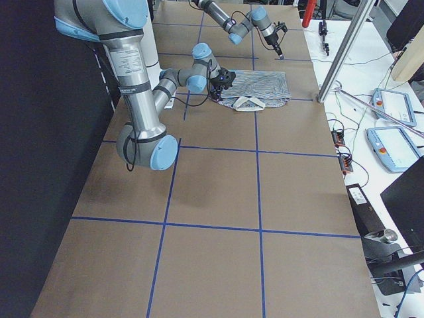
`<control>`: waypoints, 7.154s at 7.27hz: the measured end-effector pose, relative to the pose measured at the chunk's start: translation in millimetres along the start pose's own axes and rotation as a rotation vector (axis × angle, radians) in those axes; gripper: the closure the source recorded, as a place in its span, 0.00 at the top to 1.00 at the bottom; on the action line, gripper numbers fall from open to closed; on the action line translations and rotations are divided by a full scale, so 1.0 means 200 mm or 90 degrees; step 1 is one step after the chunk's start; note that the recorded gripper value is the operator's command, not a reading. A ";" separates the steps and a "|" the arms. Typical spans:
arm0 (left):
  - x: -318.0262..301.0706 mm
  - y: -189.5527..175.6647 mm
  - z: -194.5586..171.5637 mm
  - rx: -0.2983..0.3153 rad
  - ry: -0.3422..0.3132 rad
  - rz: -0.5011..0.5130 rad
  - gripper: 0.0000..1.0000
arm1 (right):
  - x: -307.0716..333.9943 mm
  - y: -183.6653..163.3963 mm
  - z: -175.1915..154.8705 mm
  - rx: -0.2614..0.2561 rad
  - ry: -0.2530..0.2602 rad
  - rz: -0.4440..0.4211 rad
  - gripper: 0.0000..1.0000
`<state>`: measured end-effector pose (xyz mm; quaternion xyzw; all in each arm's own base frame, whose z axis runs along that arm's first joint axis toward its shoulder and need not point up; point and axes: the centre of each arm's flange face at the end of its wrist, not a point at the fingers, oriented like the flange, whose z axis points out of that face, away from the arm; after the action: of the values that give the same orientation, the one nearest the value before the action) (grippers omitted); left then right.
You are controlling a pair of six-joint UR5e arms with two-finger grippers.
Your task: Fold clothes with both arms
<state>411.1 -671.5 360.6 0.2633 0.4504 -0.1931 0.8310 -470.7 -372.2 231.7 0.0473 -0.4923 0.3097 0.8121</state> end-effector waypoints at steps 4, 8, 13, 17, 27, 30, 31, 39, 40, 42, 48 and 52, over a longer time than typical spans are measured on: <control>-0.12 0.04 -0.07 0.003 0.015 -0.001 0.32 | -0.14 0.38 0.17 -0.006 0.056 -0.414 1.00; -0.10 0.07 -0.09 0.002 0.024 -0.002 0.35 | -0.18 0.55 0.40 -0.008 0.103 -0.574 1.00; -0.10 0.09 -0.09 -0.003 0.025 0.000 0.35 | -0.16 0.61 0.47 -0.011 0.115 -0.590 1.00; -0.11 0.10 -0.09 -0.006 0.025 0.000 0.35 | -0.10 0.56 0.51 -0.013 0.131 -0.616 1.00; -0.15 0.16 -0.19 -0.047 0.054 0.003 0.35 | -0.12 0.41 0.37 0.007 0.099 -0.576 1.00; -0.17 0.17 -0.21 -0.053 0.056 0.002 0.35 | -0.21 0.49 0.47 -0.004 0.070 -0.539 0.86; -0.17 0.17 -0.21 -0.054 0.056 0.002 0.35 | -0.21 0.50 0.49 -0.017 0.061 -0.526 0.75; -0.17 0.18 -0.20 -0.054 0.054 -0.002 0.37 | -0.20 0.41 0.49 -0.054 0.052 -0.495 0.00; -0.17 0.18 -0.20 -0.054 0.055 -0.002 0.37 | -0.16 0.39 0.48 -0.065 0.053 -0.495 0.00; -0.17 0.18 -0.20 -0.054 0.055 -0.001 0.37 | -0.03 0.35 0.44 -0.079 0.058 -0.496 0.45; -0.17 0.18 -0.21 -0.053 0.056 -0.001 0.37 | -0.11 0.20 0.40 -0.053 0.053 -0.450 1.00; -0.14 0.17 -0.23 -0.053 0.060 -0.006 0.37 | -0.13 0.39 0.37 -0.034 0.046 -0.031 0.83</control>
<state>385.7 -614.1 372.8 0.2355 0.4978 -0.1656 0.8181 -578.7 -349.9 230.9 0.0264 -0.4694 0.2779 0.8377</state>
